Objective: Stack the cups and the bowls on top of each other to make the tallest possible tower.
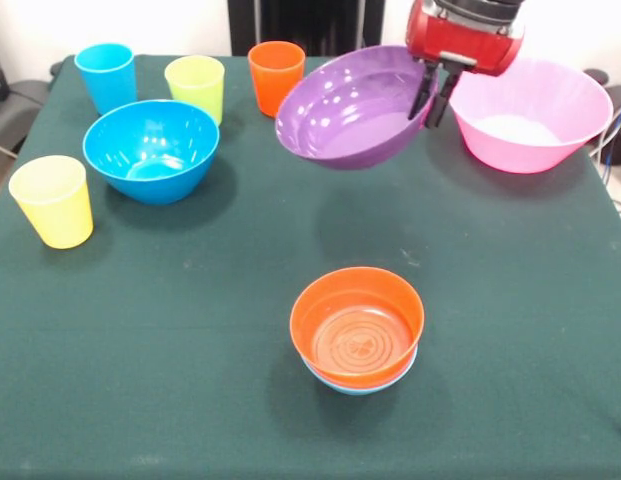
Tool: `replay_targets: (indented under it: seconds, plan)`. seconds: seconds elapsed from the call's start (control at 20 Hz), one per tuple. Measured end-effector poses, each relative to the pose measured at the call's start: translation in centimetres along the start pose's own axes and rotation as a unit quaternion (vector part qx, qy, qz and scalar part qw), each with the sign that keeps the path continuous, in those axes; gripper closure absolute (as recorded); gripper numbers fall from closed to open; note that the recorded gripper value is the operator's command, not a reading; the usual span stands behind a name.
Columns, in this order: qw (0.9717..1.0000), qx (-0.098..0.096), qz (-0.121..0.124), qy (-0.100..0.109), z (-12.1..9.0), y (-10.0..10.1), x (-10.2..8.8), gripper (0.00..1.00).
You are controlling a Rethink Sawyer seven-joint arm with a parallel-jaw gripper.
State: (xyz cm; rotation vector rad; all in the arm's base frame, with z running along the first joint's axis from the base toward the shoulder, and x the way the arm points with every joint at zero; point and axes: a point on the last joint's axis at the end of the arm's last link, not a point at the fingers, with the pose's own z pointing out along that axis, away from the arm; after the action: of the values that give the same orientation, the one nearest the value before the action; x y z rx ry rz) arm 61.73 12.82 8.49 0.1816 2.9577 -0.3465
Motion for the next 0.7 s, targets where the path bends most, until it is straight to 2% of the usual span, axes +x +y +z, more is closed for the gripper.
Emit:
replay_targets:
  seconds: [0.05,0.1,0.25,0.3,0.45,0.5,0.7]
  plan:
    - [1.0000,0.004,0.001,-0.002,-0.1,-0.1,-0.3,1.00]
    - [0.9997,0.020,0.004,-0.012,-0.5,-0.5,-1.4,1.00]
    - [0.9989,0.038,0.006,-0.025,-0.9,-0.8,-2.6,1.00]
    - [0.9978,0.053,0.008,-0.039,-1.2,-1.2,-3.8,1.00]
    - [0.9952,0.075,0.007,-0.062,-1.7,-1.6,-5.7,1.00]
    - [0.9934,0.087,0.005,-0.075,-1.9,-1.8,-6.7,1.00]
    - [0.9879,0.114,-0.003,-0.105,-2.3,-1.8,-9.0,1.00]
